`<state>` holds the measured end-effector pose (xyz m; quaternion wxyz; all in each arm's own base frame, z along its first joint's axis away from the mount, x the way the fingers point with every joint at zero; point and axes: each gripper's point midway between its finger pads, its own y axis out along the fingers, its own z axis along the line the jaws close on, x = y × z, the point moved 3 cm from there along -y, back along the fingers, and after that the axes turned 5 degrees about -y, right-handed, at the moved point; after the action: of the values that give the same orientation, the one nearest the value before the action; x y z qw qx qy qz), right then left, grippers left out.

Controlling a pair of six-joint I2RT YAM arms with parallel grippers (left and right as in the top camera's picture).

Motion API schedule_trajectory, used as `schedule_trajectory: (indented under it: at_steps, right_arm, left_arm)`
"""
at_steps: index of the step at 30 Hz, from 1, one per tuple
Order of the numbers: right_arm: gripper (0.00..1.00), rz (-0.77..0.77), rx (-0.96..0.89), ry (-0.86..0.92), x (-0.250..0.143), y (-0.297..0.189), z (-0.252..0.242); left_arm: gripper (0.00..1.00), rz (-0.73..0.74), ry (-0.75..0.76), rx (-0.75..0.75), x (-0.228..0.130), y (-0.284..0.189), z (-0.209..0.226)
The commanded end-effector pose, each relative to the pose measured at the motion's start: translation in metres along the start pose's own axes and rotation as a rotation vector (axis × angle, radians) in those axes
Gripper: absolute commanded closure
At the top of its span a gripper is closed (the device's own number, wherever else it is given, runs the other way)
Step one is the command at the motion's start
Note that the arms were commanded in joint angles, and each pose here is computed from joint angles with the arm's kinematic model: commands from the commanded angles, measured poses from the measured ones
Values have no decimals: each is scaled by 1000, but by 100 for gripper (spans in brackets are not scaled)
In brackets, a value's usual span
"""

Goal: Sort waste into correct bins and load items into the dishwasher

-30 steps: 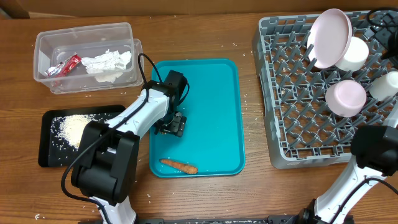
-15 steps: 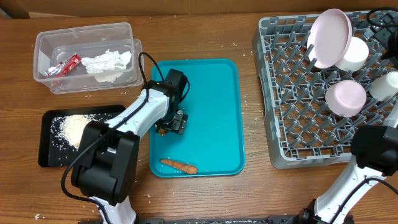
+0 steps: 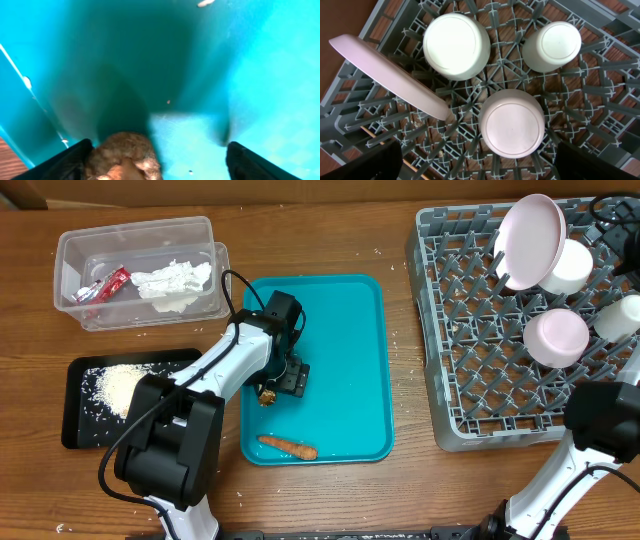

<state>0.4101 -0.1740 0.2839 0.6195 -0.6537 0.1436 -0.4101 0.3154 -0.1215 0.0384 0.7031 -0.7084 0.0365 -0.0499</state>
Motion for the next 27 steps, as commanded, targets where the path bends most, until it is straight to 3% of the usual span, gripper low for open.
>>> schedule_trajectory:
  at_steps: [1,16,27]
  right_arm:
    - [0,-53,25,4,4,-20,0]
    - [0,-54,25,4,5,-20,0]
    - [0,-53,25,4,4,-20,0]
  left_arm:
    - [18,38,-83,-39,-8,4,-8]
    - [22,127,-148,-8,-28,5,-3]
    - [41,37,-156,-44,-8,6,-9]
